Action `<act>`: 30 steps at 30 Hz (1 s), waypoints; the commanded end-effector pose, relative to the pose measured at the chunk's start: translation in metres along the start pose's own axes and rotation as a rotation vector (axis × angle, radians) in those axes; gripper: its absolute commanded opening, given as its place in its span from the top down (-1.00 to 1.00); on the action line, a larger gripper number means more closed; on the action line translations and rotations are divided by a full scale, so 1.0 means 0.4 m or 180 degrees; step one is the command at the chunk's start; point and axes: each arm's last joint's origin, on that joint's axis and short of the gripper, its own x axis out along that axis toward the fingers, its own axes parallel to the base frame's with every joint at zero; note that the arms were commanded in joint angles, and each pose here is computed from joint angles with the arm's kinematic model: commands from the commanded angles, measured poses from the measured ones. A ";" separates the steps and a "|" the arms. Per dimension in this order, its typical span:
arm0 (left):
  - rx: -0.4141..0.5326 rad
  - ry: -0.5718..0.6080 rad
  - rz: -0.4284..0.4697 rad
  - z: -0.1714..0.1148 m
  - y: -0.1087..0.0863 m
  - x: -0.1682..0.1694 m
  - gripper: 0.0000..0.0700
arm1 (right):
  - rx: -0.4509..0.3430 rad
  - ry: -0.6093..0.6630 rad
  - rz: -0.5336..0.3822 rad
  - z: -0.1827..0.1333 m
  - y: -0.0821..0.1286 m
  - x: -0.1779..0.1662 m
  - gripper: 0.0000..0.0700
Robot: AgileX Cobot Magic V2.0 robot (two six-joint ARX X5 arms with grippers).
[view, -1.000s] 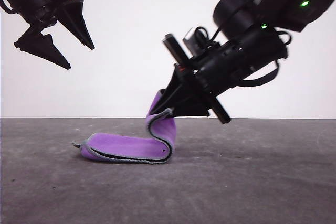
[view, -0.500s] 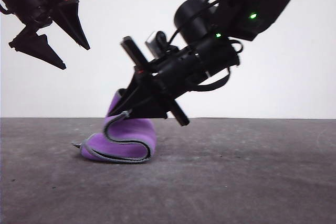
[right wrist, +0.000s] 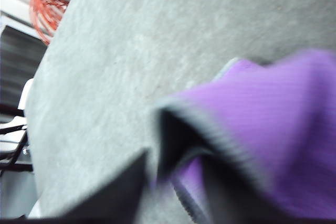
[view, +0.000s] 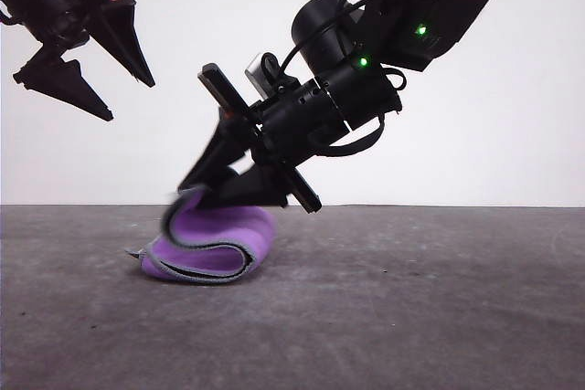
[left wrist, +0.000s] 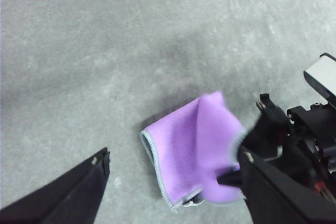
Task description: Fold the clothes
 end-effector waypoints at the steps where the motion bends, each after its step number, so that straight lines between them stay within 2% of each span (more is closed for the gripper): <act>1: 0.0044 -0.0061 0.0010 0.012 -0.002 -0.008 -0.36 | 0.0009 0.0007 -0.0006 0.000 -0.005 0.018 -0.12; 6: 0.0042 -0.0060 0.0010 0.012 -0.002 -0.008 -0.36 | 0.0009 0.0012 0.0003 0.000 -0.005 0.018 -0.13; 11: 0.0043 -0.0060 0.0010 0.012 -0.002 -0.008 -0.36 | -0.0001 0.0059 0.0097 0.001 -0.004 0.016 -0.36; 21: 0.0005 -0.0004 -0.0003 0.007 -0.003 -0.008 -0.36 | -0.0040 -0.0180 0.0145 0.056 -0.021 -0.068 -0.37; 27: -0.0003 0.0008 -0.0001 0.005 -0.008 -0.015 -0.36 | -0.0238 -0.0363 0.0093 0.087 0.005 -0.135 -0.38; 30: 0.0004 0.0001 0.0006 0.002 -0.016 -0.026 -0.36 | -0.0461 -0.0428 -0.0188 0.092 0.023 -0.176 -0.38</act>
